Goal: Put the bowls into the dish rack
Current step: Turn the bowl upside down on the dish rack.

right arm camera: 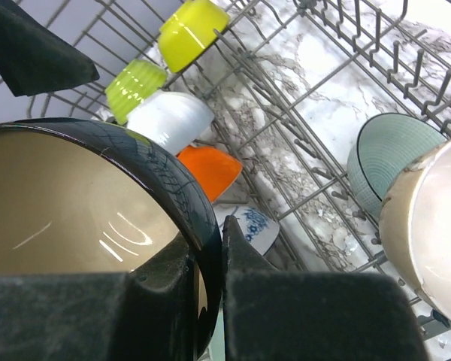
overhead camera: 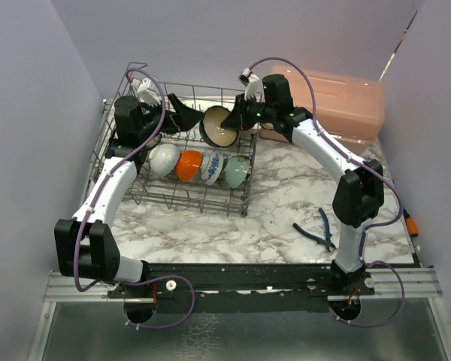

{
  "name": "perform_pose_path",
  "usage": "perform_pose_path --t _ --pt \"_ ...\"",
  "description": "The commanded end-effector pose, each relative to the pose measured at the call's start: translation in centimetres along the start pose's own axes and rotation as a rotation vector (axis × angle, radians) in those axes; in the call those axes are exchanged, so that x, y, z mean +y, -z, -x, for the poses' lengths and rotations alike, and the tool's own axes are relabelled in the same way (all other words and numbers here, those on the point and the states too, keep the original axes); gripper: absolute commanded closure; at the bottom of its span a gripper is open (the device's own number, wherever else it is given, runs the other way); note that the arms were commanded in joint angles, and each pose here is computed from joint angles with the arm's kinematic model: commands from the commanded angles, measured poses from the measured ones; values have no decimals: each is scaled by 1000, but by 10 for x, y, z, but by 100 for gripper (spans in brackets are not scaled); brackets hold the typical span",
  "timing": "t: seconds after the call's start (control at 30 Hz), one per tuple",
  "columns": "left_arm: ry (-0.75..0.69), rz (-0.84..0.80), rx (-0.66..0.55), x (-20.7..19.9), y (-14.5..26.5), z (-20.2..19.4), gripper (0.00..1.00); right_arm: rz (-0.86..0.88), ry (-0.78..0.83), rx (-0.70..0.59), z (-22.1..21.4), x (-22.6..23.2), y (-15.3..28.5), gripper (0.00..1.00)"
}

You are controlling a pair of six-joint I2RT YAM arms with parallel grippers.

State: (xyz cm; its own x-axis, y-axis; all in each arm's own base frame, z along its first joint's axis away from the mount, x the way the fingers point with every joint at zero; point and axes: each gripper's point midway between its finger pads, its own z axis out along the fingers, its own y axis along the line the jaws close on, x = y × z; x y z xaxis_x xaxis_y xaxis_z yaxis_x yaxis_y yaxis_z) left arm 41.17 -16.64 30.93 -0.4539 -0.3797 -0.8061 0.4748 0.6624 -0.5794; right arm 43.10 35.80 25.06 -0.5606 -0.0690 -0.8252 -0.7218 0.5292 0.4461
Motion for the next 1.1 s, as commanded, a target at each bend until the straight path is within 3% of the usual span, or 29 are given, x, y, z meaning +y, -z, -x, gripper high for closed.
perform_pose_path --t 0.0,0.17,0.37,0.43,0.57,0.6,0.63,0.8,0.93,1.07 --pt "187 -132 165 -26 7 -41 1 161 112 -173 66 59 29 100" --pt "178 -194 202 -51 8 -56 1 168 108 -177 67 60 30 100" --pt "250 -180 245 -45 -3 -72 3 195 116 -189 71 67 33 100" --pt "235 -189 229 -46 -6 -70 16 201 117 -184 69 68 33 100" --pt "203 -230 132 -52 -11 -52 80 188 106 -175 63 62 29 97" --pt "189 -233 102 -52 -13 -46 95 185 103 -176 63 61 27 93" --pt "179 -229 87 -50 -14 -43 100 184 98 -174 62 59 26 89" --pt "102 -208 31 -36 -25 -27 100 135 66 -156 56 40 9 51" --pt "69 -91 -4 5 -33 -17 100 33 54 -173 60 15 -4 15" --pt "34 45 9 50 -38 -14 100 -84 52 -206 68 -9 -8 1"
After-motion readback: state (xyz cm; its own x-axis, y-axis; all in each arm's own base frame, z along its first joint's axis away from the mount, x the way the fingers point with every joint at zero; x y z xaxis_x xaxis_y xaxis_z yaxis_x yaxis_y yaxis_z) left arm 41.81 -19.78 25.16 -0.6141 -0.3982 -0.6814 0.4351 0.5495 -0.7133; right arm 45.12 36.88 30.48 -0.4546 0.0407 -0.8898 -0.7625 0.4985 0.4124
